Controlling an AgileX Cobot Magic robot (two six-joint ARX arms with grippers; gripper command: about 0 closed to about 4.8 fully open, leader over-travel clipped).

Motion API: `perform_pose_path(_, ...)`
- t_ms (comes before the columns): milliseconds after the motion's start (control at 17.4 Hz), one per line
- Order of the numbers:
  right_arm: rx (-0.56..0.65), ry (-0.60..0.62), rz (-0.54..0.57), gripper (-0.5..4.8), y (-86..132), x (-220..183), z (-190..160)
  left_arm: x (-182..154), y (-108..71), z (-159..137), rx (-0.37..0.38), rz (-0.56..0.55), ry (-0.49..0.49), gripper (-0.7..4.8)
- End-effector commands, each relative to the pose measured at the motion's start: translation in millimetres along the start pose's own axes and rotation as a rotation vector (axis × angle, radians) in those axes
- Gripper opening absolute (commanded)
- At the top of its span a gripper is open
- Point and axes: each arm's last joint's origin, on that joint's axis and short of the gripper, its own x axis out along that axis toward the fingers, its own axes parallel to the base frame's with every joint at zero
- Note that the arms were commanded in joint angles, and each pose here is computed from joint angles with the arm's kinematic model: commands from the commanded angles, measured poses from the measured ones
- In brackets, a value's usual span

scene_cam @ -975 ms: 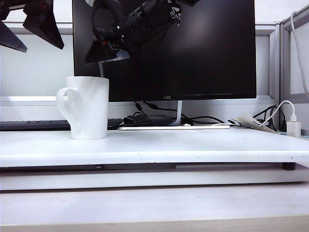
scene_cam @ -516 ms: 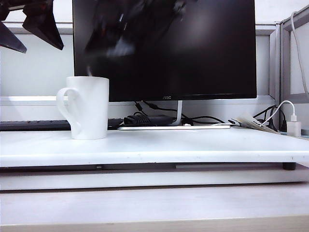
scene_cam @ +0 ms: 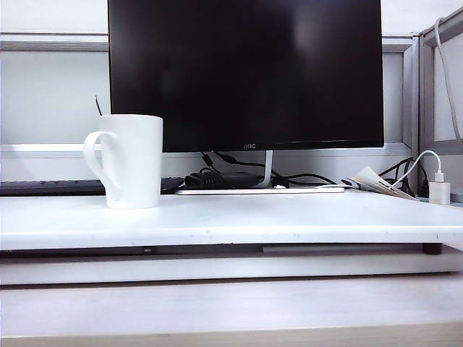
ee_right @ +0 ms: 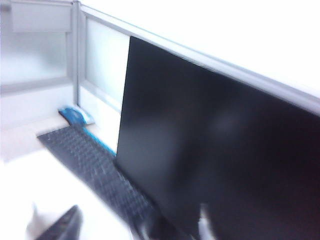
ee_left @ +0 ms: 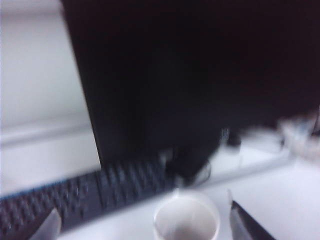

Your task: Pick up a spoon and stir the liquid in the cup.

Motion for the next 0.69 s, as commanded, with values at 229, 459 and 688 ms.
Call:
perform_pose_path(229,-0.067,0.118,-0.145,3.24,55.5,-148.5,6.5,-89.0,5.4,12.1,-0.118,-0.006,-0.100,4.79)
perform_pose_path(459,0.018,0.073,-0.257,3.29,105.5,-240.4,-52.4,-124.9,5.7,-2.0,-0.113,-0.047,-0.047,4.79)
perform_pose_path(688,0.086,-0.022,-0.346,3.28,136.5,-271.8,-136.5,-121.2,3.9,-29.4,-0.141,-0.057,0.145,4.79)
